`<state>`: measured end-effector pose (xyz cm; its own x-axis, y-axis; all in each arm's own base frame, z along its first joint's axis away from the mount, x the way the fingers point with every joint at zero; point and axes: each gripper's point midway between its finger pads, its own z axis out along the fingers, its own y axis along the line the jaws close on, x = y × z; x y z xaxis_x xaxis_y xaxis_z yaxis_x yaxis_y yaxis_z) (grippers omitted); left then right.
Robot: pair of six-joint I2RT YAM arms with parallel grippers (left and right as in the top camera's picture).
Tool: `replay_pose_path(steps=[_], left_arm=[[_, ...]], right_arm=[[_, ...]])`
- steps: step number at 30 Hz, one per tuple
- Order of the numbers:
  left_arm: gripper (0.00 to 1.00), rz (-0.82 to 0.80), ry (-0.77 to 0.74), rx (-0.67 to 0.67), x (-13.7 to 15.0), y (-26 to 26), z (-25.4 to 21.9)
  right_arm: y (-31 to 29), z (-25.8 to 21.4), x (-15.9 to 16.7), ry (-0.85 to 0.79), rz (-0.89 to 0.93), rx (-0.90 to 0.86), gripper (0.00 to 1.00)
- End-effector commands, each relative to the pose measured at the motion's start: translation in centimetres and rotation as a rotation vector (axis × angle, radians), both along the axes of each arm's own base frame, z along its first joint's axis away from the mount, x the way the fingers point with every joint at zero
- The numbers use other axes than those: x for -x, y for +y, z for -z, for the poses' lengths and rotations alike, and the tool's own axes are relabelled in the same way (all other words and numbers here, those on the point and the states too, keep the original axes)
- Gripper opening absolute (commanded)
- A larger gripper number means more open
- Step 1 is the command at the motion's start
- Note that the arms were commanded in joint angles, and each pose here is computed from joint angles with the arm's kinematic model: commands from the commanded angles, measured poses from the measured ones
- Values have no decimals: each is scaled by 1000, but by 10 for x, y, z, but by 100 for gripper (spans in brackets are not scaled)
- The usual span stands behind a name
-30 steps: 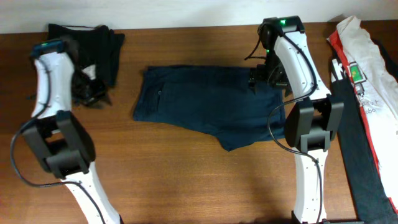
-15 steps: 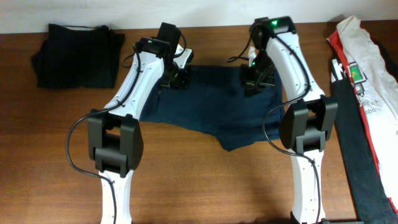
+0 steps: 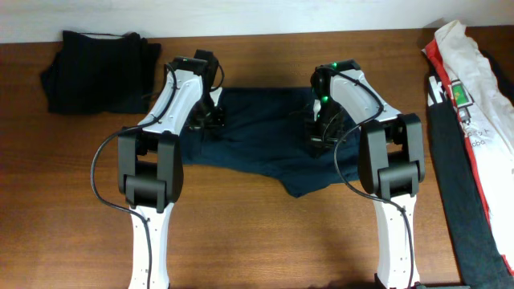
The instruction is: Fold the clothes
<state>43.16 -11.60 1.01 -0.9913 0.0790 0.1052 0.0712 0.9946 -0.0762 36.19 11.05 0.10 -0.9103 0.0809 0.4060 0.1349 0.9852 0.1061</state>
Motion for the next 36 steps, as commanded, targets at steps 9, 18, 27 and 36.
replay_pose_path(steps=[9,18,27,36], left_arm=[[1,-176,10,-243,26,47,-58],[99,-183,-132,22,2,114,-108],[98,-84,-101,249,13,122,-62],[92,-85,18,132,51,132,1]], right_arm=[[-33,-62,10,-61,-23,174,4],[-44,-94,-12,-161,28,157,99],[-53,-94,-16,-163,71,129,99],[-46,-94,-19,-172,83,92,99]])
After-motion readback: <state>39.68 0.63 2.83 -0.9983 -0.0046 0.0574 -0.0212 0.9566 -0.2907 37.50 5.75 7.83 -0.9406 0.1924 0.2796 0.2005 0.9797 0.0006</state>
